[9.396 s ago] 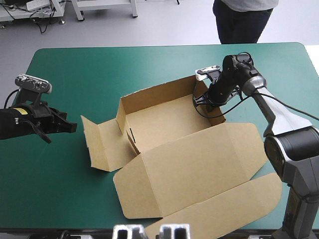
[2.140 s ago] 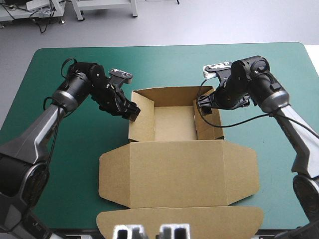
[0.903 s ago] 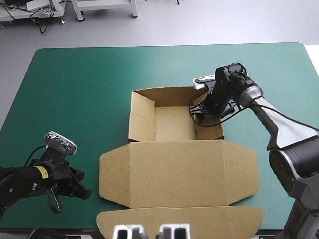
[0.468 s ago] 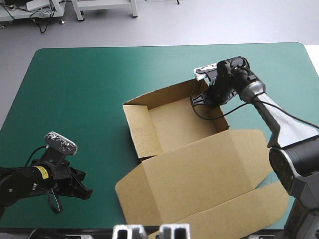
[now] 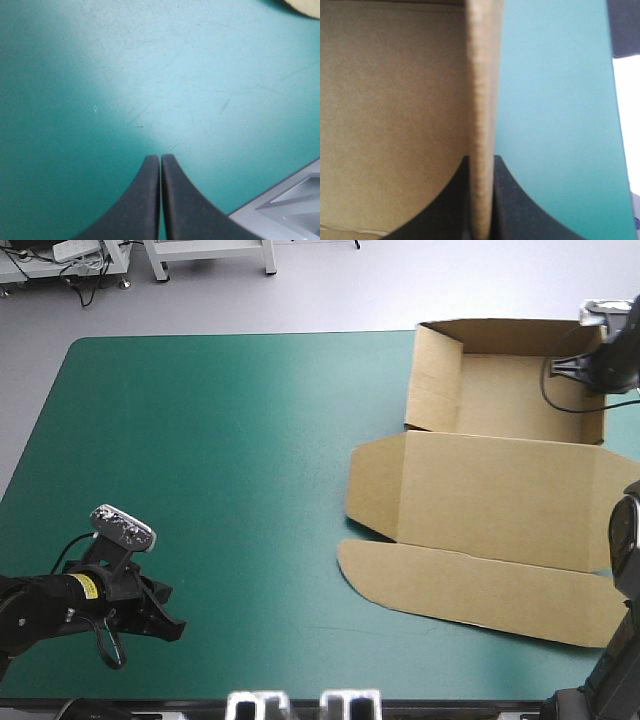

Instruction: Fold the box

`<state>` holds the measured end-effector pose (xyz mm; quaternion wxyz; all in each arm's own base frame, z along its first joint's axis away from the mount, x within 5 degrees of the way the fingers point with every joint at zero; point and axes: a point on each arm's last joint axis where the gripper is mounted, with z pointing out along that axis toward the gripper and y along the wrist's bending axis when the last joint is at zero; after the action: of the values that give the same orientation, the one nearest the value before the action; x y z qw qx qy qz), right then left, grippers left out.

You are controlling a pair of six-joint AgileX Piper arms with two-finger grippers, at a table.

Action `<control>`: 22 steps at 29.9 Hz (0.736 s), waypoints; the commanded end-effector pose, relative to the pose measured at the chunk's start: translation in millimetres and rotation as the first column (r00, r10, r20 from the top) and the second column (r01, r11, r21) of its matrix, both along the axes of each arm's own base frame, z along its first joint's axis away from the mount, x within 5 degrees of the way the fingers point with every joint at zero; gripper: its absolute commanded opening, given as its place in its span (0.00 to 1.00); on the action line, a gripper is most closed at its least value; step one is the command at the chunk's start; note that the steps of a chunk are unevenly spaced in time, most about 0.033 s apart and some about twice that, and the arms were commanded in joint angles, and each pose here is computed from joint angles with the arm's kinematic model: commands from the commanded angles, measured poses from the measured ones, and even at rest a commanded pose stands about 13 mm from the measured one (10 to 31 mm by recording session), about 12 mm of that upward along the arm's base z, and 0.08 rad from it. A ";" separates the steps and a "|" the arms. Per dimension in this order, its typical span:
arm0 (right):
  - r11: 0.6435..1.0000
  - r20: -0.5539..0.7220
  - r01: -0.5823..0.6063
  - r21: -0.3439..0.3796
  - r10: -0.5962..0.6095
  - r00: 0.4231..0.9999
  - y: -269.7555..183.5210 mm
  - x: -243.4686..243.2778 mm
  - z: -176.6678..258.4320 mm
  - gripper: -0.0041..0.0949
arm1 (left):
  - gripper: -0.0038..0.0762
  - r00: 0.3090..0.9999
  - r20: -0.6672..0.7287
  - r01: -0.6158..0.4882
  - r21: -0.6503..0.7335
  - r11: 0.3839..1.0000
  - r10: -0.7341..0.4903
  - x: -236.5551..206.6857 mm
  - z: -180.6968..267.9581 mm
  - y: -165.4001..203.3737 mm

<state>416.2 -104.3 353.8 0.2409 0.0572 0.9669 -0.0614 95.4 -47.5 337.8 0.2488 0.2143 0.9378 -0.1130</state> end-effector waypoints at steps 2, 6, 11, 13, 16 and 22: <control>0.996 0.035 0.089 -0.008 -0.088 0.995 -47.1 -18.3 14.5 0.02 | 0.04 1.000 0.006 -0.001 -0.026 1.000 0.001 -1.2 6.7 -1.5; 0.989 0.021 0.140 0.036 -0.141 0.990 -71.8 -16.8 -2.2 0.02 | 0.04 1.000 0.022 -0.004 -0.035 0.999 0.005 0.2 7.6 -2.0; 0.986 -0.012 0.160 0.041 -0.160 0.987 -84.0 -10.3 -21.7 0.02 | 0.04 1.000 0.024 -0.004 -0.035 0.999 0.005 0.3 7.7 -2.0; 0.986 -0.010 0.161 0.035 -0.161 0.987 -85.1 -9.2 -23.3 0.04 | 0.04 1.000 0.022 -0.003 -0.039 0.999 0.004 0.2 7.7 -2.4; 0.992 0.001 0.129 0.015 -0.129 0.992 -86.0 -6.9 -24.4 0.16 | 0.04 1.000 0.022 -0.003 -0.042 0.999 0.004 0.1 7.8 -2.6; 0.992 0.023 0.126 -0.002 -0.126 0.992 -86.4 -7.5 -19.3 0.78 | 0.04 1.000 0.011 0.005 -0.075 0.997 -0.004 -1.0 8.5 -5.4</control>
<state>417.8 -190.3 291.8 0.1825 0.1238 0.9741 -0.0492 94.7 -49.4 338.2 0.2475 0.2134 0.9368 -0.1247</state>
